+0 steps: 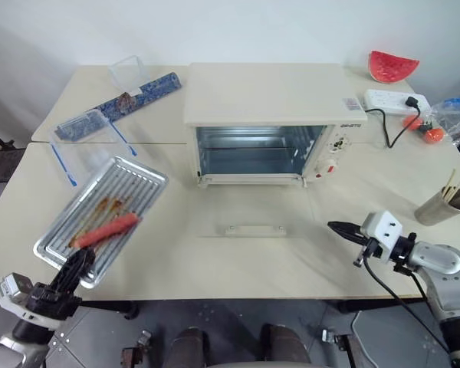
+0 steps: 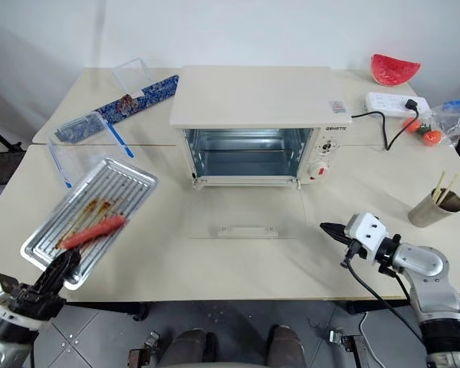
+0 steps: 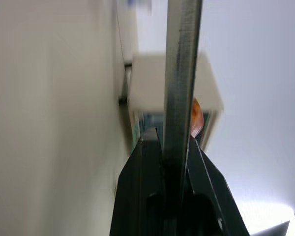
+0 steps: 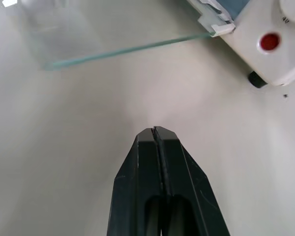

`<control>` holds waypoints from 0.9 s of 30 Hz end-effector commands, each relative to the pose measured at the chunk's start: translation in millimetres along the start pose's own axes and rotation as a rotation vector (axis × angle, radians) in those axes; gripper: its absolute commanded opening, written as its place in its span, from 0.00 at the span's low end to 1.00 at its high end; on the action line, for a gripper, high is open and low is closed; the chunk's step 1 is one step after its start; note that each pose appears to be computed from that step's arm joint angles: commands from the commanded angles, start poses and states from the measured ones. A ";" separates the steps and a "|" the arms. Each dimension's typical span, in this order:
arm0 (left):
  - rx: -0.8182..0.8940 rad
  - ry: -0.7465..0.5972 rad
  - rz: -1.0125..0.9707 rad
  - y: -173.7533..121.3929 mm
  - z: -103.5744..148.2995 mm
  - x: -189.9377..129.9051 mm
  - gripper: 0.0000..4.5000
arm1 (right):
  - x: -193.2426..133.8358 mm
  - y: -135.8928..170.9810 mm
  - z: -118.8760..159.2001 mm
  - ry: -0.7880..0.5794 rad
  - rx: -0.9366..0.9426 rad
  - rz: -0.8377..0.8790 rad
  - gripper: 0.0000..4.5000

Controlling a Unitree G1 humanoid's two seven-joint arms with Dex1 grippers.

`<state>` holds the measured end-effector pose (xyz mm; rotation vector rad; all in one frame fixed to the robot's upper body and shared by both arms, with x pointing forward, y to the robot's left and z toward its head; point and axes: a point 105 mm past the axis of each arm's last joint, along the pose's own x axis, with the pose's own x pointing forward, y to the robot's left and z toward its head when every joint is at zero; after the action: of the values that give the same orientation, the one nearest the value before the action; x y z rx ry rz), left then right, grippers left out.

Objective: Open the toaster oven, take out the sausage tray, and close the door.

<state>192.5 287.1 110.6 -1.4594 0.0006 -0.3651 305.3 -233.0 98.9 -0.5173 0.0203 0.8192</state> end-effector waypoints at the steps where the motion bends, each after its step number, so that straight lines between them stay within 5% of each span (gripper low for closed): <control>1: 0.020 -0.010 -0.017 -9.1 0.7 7.4 0.00 | 5.6 2.3 8.6 -0.068 0.029 0.026 0.00; 18: 0.016 -0.018 0.016 -7.9 14.1 36.1 0.00 | -12.7 -3.1 132.1 -0.413 0.145 0.117 0.00; 27: 0.027 0.105 0.053 -5.2 6.3 39.3 0.00 | 1.7 -27.6 150.1 -0.484 0.086 0.009 0.00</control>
<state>233.1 283.0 115.6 -1.4254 0.1262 -0.3481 297.9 -178.9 237.4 -0.2076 -0.3504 0.9461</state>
